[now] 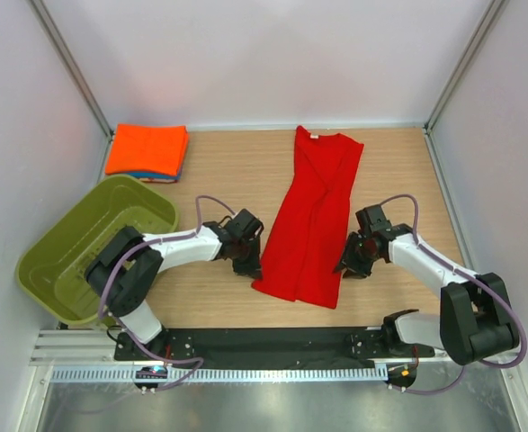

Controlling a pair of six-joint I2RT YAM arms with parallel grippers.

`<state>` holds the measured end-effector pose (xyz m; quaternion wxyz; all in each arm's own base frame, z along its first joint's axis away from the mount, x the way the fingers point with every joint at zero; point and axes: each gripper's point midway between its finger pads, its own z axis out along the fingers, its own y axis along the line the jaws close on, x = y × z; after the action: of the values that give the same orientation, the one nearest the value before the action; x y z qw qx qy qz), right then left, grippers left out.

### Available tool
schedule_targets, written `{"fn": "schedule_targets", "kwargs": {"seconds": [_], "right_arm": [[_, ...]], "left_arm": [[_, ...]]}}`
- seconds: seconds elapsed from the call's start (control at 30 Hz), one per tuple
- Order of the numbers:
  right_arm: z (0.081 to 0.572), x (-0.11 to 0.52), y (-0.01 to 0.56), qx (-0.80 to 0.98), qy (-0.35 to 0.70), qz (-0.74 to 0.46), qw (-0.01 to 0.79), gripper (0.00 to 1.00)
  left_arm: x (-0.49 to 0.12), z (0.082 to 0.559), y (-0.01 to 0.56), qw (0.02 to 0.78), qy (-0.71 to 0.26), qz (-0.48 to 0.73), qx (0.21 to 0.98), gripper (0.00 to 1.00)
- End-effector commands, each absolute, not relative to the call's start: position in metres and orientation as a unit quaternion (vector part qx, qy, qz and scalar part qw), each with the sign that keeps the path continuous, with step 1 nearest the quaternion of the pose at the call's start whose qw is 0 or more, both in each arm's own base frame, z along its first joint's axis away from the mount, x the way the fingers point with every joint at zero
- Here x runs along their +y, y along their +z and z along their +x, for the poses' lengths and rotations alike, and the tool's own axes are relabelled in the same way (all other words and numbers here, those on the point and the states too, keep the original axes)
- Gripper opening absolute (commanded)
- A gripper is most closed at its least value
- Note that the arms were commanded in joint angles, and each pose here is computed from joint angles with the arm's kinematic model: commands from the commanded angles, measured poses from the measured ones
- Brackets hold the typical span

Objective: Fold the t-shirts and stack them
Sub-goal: Fold the tshirt

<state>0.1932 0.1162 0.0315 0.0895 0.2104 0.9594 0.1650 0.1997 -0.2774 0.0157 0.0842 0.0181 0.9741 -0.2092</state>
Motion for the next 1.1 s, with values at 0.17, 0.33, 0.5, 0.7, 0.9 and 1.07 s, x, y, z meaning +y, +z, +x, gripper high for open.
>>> {"fn": "schedule_targets", "kwargs": {"seconds": [0.17,0.33,0.5,0.7,0.9,1.07], "right_arm": [[0.179,0.082,0.028,0.957,0.074,0.255,0.116,0.14],[0.181,0.07,0.044,0.954,0.05,0.259,0.141,0.15],[0.2,0.08,0.075,0.954,0.078,0.232,0.171,0.3],[0.233,0.112,0.107,0.955,0.115,0.175,0.21,0.38],[0.28,0.135,0.121,0.945,0.126,0.155,0.259,0.39],[0.357,0.158,0.139,0.938,0.116,0.13,0.3,0.39]], "left_arm": [[-0.267,0.157,0.005,0.071,-0.18,-0.006,0.981,0.06],[-0.288,0.141,0.026,0.07,-0.231,-0.01,0.97,0.29],[-0.29,0.179,0.075,0.132,-0.247,-0.002,0.96,0.41],[-0.265,0.264,0.106,0.183,-0.244,-0.019,0.952,0.41],[-0.264,0.311,0.118,0.194,-0.263,-0.018,0.945,0.4],[-0.271,0.297,0.088,0.154,-0.285,-0.027,0.946,0.39]]}}
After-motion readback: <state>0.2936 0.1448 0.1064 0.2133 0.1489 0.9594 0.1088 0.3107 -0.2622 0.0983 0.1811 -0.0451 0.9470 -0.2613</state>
